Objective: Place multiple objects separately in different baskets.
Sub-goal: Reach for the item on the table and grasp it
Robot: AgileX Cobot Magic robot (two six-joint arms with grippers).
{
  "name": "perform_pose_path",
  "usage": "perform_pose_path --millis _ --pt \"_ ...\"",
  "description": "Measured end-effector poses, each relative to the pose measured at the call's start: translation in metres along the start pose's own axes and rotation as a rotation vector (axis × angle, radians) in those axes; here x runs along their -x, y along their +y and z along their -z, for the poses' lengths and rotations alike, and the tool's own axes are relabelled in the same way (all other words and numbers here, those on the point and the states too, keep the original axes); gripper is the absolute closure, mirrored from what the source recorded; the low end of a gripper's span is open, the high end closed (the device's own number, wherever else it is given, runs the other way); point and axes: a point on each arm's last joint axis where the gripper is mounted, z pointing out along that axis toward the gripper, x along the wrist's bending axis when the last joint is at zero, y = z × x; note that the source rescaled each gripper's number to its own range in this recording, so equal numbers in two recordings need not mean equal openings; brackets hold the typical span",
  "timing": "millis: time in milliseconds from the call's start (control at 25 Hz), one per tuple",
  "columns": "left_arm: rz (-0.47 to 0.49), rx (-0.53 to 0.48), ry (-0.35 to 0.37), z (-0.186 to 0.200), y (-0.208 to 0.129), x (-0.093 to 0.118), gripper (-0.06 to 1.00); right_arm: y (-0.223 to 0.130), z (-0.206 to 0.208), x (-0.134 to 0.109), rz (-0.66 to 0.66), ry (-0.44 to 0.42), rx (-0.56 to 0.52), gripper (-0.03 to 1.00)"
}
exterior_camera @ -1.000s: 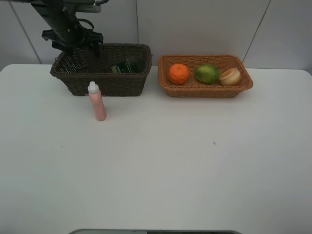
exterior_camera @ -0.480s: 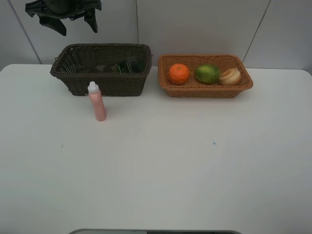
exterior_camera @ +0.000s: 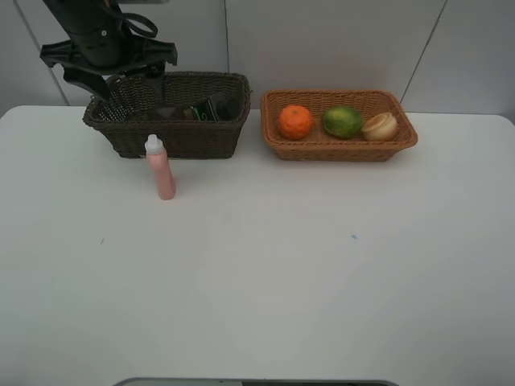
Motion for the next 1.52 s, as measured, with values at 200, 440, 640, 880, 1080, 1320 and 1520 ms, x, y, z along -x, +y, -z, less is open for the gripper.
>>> perform_pose_path --millis 200,440,640,880,1080,1320,1520 --pt "0.032 -0.03 0.003 -0.012 -0.015 0.002 -0.06 0.0 0.0 0.0 0.0 0.0 0.0 0.1" --pt "0.03 -0.043 -0.008 -0.029 -0.033 0.002 -0.06 0.0 0.0 0.0 0.0 0.0 0.0 0.1" --pt "0.05 -0.031 -0.036 -0.039 -0.043 0.002 -0.06 0.0 0.0 0.0 0.0 0.0 0.0 0.1" --pt "0.061 -0.064 -0.034 -0.057 -0.048 0.004 -0.06 0.0 0.0 0.0 0.0 0.0 0.0 0.1" --pt "0.06 -0.101 -0.02 -0.075 -0.054 0.004 -0.06 0.0 0.0 0.0 0.0 0.0 0.0 0.1" --pt "0.059 -0.087 -0.031 -0.086 -0.054 0.006 -0.06 0.0 0.0 0.0 0.0 0.0 0.0 0.1" --pt "0.058 -0.101 -0.027 -0.097 -0.057 0.006 -0.06 0.0 0.0 0.0 0.0 0.0 0.0 0.1"
